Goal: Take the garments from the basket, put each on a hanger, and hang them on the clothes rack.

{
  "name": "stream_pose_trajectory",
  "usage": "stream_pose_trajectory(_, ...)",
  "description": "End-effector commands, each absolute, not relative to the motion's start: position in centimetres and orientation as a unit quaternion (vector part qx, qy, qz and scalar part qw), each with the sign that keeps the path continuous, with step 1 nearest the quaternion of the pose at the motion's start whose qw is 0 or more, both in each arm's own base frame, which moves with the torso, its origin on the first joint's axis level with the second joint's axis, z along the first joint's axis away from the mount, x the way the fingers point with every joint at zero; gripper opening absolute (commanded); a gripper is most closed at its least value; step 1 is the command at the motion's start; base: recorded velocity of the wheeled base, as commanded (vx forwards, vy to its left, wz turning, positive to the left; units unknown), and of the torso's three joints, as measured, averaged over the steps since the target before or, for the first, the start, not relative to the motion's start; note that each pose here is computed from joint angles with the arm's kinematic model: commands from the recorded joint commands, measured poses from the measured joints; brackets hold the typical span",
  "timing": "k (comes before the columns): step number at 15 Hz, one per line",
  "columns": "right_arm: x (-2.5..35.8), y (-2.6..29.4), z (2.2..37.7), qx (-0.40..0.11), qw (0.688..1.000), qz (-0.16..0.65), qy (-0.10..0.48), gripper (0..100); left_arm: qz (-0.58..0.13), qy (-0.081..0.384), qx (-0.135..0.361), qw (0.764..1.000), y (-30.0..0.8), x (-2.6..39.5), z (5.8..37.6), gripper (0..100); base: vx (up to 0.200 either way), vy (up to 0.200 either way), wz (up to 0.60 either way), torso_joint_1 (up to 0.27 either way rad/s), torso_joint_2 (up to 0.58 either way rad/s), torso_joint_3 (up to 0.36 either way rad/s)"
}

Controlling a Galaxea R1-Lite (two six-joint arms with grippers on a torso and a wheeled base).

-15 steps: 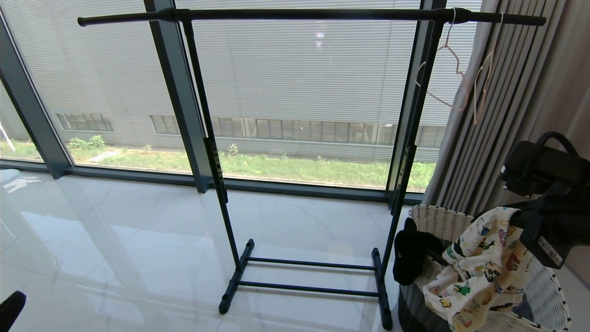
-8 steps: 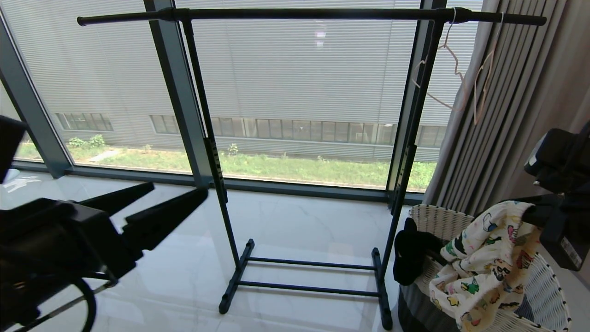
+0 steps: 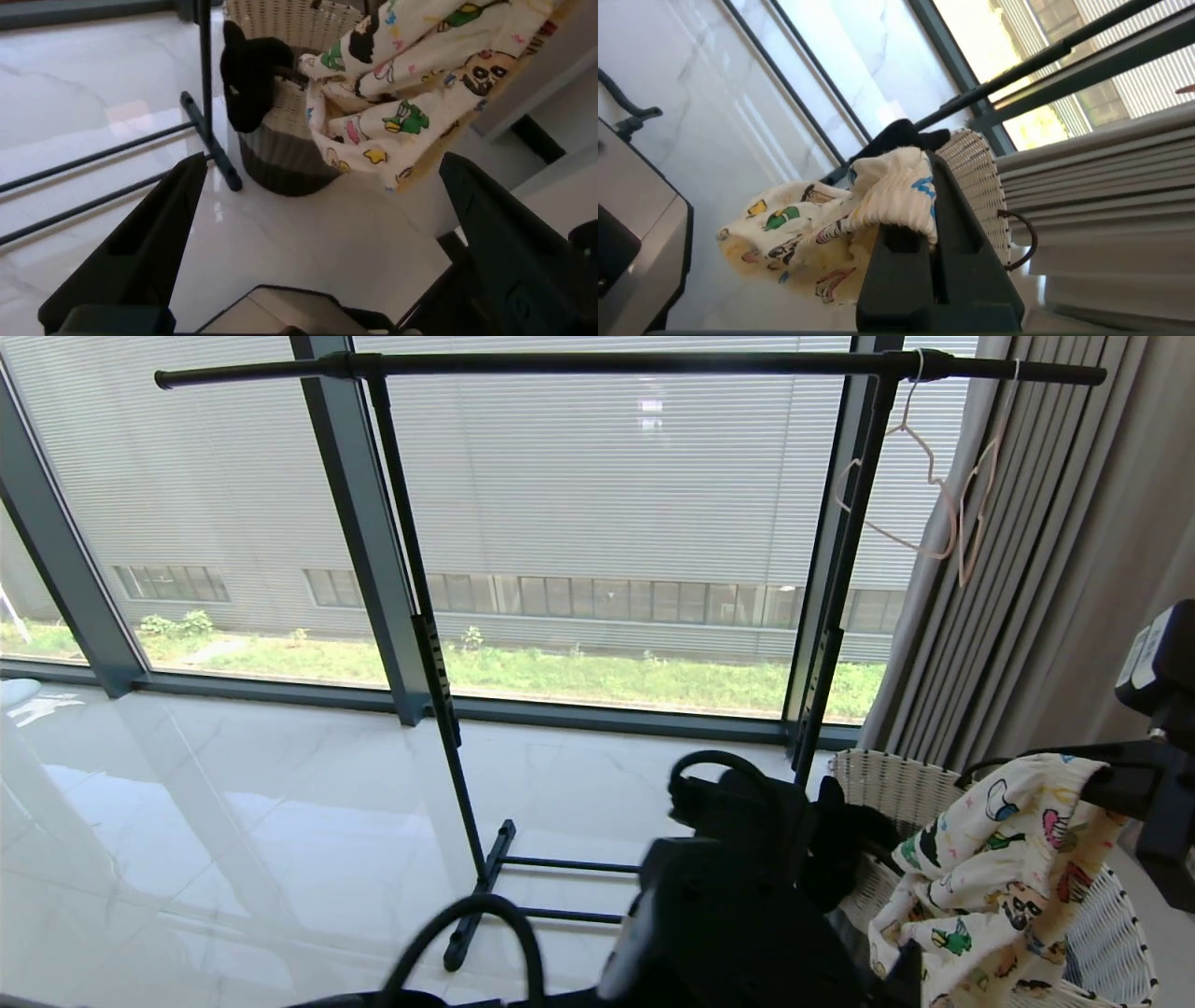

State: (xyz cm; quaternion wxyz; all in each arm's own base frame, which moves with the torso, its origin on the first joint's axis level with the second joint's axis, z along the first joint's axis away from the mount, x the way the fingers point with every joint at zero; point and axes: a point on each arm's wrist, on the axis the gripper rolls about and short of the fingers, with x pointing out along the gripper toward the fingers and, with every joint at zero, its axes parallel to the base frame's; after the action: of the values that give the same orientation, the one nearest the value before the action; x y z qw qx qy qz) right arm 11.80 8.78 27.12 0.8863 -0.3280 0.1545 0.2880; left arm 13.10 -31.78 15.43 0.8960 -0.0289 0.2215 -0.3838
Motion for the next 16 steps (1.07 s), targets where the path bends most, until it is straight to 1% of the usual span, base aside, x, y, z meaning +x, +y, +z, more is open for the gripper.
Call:
stream_pose_trajectory(1, 11.6, 8.9, 27.2, -0.329, 0.884, 0.294, 0.151, 0, -0.403, 0.249, 0.005, 0.881, -38.4, 12.6, 10.0, 100, 0.0, 0.0, 0.0, 0.0, 0.0, 0.0)
stream_pose_trajectory(3, 11.5, 9.1, 27.2, -0.329, 0.883, 0.299, 0.148, 0, -0.4, 0.252, 0.004, 0.881, -39.7, 13.1, 8.8, 100, 0.0, 0.0, 0.0, 0.0, 0.0, 0.0)
stream_pose_trajectory(4, 11.5, 9.1, 27.2, -0.329, 0.883, 0.3, 0.147, 0, -0.389, 0.26, -0.007, 0.884, -40.0, 13.8, 8.2, 100, 0.0, 0.0, 0.0, 0.0, 0.0, 0.0)
stream_pose_trajectory(8, 11.5, 9.2, 27.3, -0.328, 0.884, 0.303, 0.14, 0, -0.365, 0.272, -0.019, 0.89, -39.5, 15.1, 7.4, 100, 0.0, 0.0, 0.0, 0.0, 0.0, 0.0)
stream_pose_trajectory(12, 11.5, 9.2, 27.3, -0.327, 0.884, 0.304, 0.141, 0, -0.352, 0.28, -0.016, 0.893, -38.7, 14.7, 7.1, 100, 0.0, 0.0, 0.0, 0.0, 0.0, 0.0)
stream_pose_trajectory(13, 11.6, 9.4, 27.1, -0.329, 0.882, 0.305, 0.145, 0, -0.358, 0.283, -0.025, 0.89, -37.8, 13.6, 8.1, 100, 0.0, 0.0, 0.0, 0.0, 0.0, 0.0)
stream_pose_trajectory(16, 11.7, 9.5, 27.1, -0.329, 0.882, 0.305, 0.145, 0, -0.376, 0.27, -0.07, 0.883, -37.3, 12.2, 11.0, 100, 0.0, 0.0, 0.0, 0.0, 0.0, 0.0)
